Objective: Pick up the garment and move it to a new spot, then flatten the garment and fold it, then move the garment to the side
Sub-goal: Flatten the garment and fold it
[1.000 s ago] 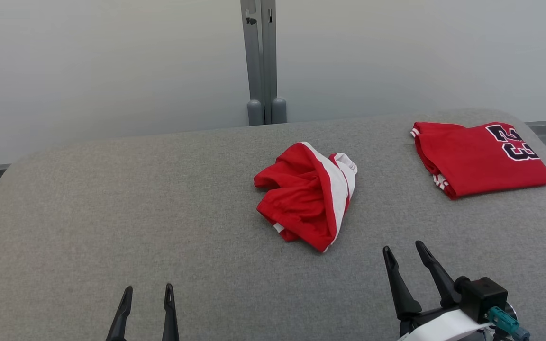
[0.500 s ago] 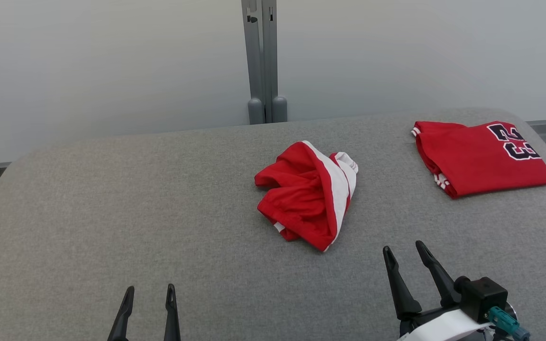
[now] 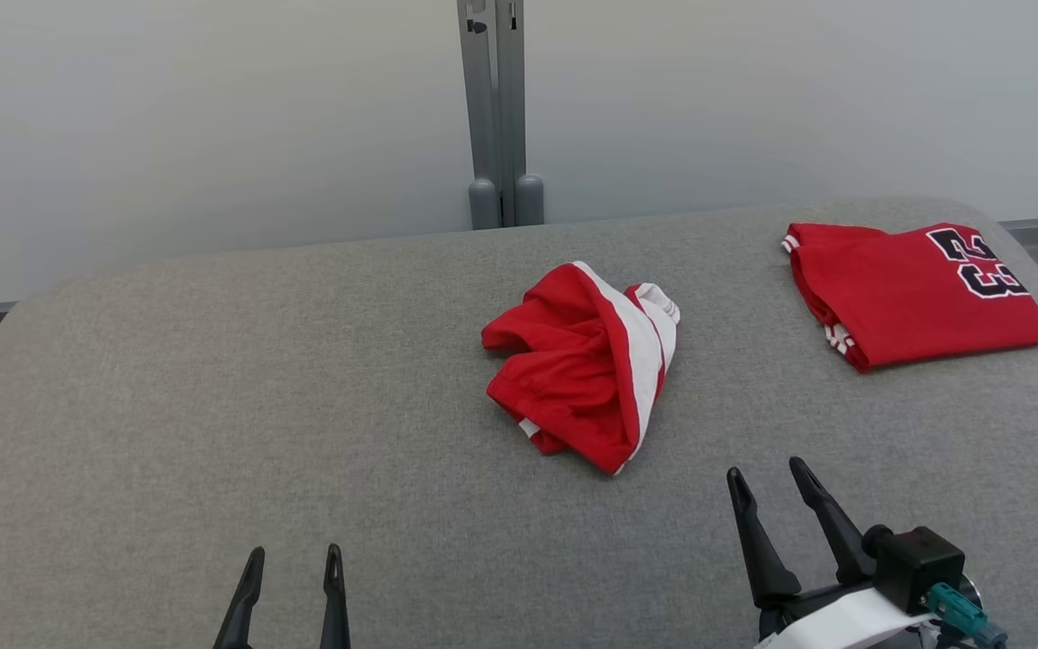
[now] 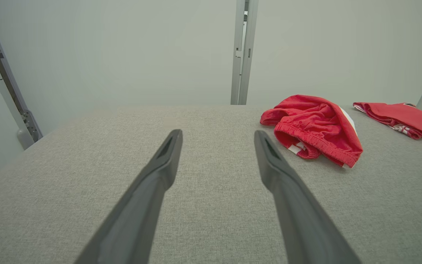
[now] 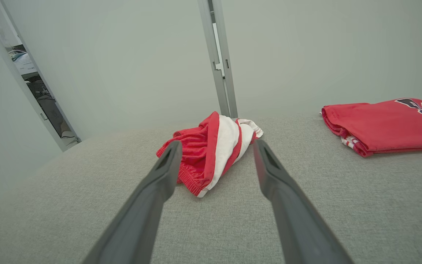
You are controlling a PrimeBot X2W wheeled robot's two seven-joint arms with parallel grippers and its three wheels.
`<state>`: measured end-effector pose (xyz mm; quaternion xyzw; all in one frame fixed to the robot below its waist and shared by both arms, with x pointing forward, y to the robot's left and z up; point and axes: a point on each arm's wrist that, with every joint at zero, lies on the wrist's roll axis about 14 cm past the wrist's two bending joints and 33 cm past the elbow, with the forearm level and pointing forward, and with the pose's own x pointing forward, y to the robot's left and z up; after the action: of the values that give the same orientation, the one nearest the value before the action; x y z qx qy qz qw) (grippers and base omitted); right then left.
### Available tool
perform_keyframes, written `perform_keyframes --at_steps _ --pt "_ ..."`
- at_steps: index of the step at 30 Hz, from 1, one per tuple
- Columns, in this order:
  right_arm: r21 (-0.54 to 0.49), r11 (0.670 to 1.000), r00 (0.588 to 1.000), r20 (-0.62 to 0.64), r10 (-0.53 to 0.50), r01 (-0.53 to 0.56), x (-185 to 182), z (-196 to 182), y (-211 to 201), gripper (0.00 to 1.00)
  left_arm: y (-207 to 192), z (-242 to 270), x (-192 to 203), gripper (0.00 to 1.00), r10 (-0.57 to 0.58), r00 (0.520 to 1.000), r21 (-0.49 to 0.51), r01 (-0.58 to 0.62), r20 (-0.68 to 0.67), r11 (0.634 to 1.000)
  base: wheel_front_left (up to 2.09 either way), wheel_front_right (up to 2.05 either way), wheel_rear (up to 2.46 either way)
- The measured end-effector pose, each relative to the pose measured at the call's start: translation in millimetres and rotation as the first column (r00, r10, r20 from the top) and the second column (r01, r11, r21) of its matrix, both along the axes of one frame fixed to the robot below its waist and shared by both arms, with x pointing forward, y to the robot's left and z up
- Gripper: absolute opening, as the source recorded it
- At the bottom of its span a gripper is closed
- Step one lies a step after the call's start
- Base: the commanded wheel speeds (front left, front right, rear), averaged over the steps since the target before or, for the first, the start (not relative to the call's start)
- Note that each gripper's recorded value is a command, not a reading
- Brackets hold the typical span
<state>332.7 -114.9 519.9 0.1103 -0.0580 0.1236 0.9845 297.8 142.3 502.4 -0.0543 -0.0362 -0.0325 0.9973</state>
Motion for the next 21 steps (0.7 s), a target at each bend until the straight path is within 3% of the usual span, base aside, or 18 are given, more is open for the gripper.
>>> perform_keyframes --at_steps 13,21 --pt "-0.015 1.000 0.999 -0.042 -0.028 0.027 5 -13 -13 1.00 -42 -16 16 1.00 -0.162 0.985 0.014 0.163 -0.053 0.987 0.00 0.00 0.00" --pt "-0.028 0.998 0.998 -0.050 -0.049 0.048 21 -15 -23 1.00 -102 -23 40 1.00 -0.370 0.926 0.011 0.371 -0.071 0.928 0.00 0.00 0.00"
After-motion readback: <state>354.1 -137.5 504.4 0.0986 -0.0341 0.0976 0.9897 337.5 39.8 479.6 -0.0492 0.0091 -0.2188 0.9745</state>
